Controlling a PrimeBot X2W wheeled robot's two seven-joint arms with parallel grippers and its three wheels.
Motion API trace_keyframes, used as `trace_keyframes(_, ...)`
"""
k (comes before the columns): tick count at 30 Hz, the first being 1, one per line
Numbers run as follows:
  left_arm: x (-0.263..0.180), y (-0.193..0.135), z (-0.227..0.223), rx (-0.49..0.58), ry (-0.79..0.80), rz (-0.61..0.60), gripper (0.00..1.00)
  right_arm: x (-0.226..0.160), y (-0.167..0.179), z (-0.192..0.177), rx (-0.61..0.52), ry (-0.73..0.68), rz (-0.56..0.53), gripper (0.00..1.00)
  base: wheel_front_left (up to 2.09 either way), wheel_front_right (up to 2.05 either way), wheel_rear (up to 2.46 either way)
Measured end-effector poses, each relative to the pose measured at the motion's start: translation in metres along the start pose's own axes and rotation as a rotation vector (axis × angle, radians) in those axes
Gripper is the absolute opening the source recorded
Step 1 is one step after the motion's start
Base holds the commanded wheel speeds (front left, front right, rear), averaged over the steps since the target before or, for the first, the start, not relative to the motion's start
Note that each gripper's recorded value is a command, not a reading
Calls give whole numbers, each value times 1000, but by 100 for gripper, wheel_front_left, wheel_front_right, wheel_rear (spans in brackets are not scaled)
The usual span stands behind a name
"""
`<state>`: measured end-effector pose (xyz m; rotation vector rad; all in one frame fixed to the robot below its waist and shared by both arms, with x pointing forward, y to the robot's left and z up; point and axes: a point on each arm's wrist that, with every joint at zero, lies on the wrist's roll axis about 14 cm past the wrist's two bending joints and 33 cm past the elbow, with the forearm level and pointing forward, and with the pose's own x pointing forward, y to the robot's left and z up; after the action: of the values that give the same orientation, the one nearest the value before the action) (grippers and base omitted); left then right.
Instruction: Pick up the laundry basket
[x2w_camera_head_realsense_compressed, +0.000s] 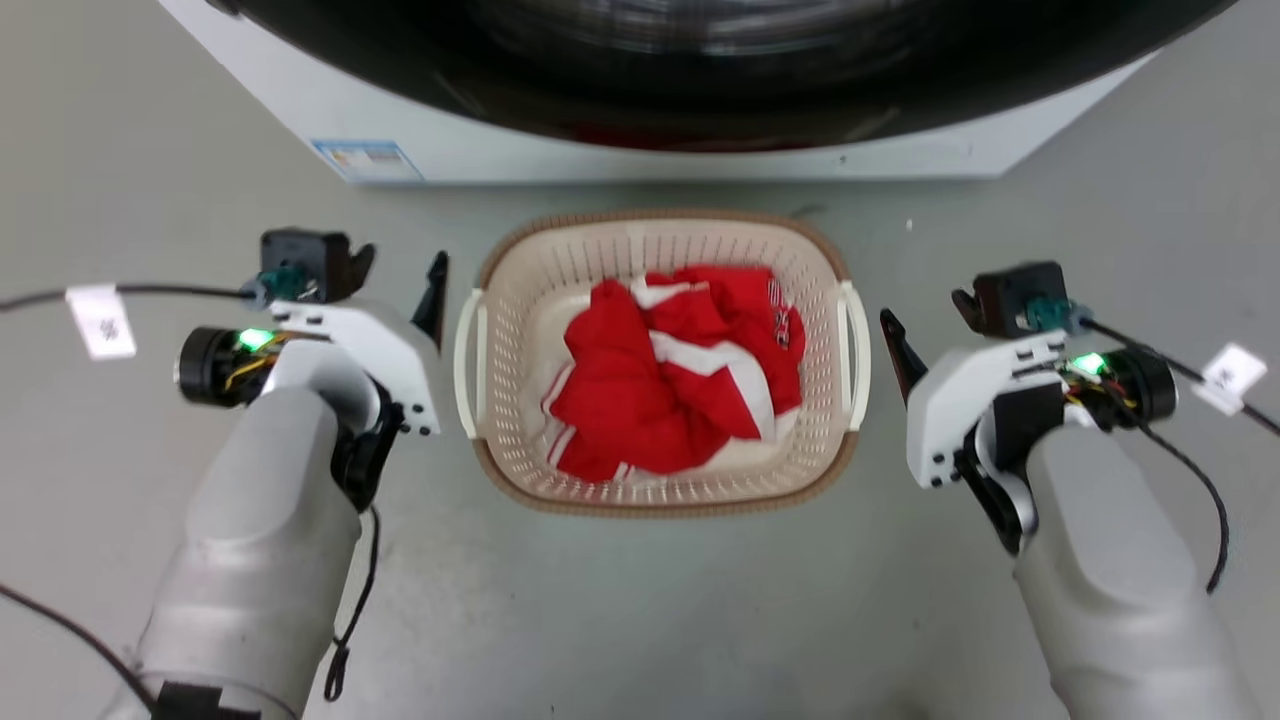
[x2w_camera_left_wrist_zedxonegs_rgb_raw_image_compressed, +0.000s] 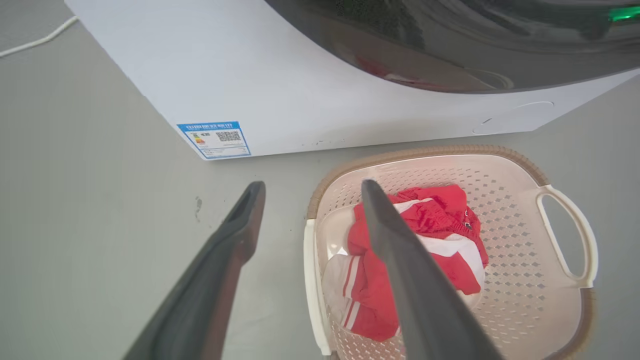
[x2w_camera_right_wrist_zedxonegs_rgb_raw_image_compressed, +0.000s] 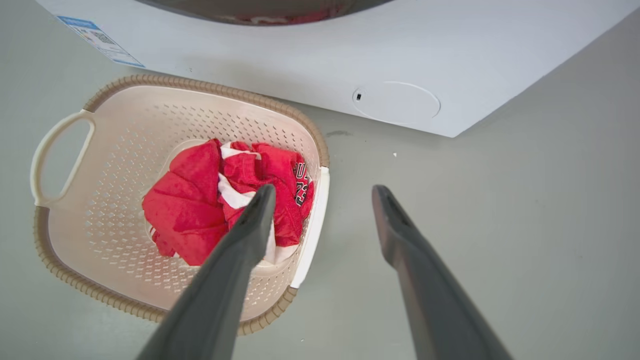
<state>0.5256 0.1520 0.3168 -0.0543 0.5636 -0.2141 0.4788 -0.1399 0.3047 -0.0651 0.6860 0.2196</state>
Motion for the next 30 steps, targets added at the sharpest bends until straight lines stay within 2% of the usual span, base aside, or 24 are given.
trace_keyframes(5, 23, -1, -44, -34, 159, -22, 100, 27, 2, -37, 24, 143, 26, 100, 0, 0, 0)
trace_keyframes(13, 45, 8, -94, -54, 331, -25, 100, 57, 7, -75, 54, 277, 62, 100, 0, 0, 0)
trace_keyframes(30, 72, 6, -154, -107, 521, -52, 100, 89, 17, -125, 78, 450, 114, 100, 0, 0, 0)
